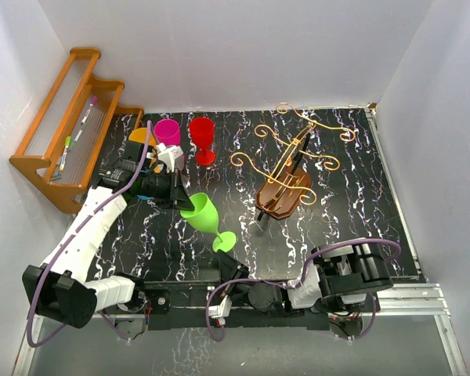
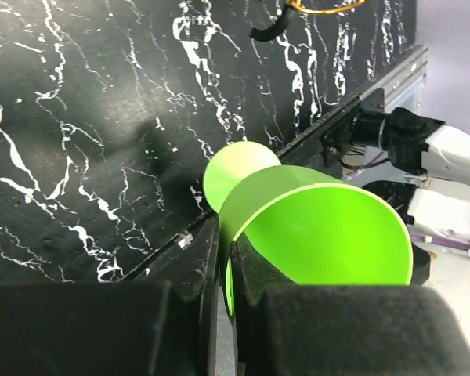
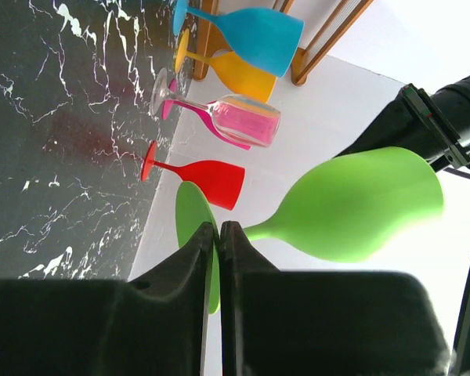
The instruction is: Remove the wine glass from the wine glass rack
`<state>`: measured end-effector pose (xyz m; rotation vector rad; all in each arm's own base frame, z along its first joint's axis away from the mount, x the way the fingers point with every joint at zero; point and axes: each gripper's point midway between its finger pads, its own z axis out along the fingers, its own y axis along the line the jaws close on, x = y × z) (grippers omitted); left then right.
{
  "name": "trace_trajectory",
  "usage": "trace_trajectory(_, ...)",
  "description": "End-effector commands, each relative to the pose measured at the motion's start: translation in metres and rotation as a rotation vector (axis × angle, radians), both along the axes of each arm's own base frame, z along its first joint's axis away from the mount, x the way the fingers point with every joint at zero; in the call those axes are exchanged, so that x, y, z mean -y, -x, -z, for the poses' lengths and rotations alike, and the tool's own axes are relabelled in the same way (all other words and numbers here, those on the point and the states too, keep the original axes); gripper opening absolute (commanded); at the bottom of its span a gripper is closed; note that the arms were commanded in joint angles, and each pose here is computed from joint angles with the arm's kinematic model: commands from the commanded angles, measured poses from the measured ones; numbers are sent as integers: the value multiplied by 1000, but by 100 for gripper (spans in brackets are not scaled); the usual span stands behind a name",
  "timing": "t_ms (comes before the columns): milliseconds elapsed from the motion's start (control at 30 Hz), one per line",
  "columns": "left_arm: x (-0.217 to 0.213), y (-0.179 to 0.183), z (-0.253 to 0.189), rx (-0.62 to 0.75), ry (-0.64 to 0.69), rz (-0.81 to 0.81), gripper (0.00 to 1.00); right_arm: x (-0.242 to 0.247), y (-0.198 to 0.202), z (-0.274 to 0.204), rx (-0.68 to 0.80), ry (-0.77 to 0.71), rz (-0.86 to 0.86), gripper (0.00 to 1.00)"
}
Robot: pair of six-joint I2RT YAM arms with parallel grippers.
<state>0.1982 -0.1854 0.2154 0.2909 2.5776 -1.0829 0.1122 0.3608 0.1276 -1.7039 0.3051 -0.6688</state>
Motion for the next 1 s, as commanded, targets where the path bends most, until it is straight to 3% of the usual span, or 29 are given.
trace_trajectory(0,2,1,-3,-19,6,-4,0,-4,0,-29,-5,-155,17,9)
trace_trajectory(267,-15,-42,-28,112,-120,-126,0,4,-2,-20,-17,-158,60,30)
trace_trajectory(467,-28,-78,-40,177,-240,-190,0,11,1,-18,-77,-151,65,31)
trace_trajectory(967,-24,-184,1,258,-483,-305,0,35,-6,-21,-153,-171,120,29)
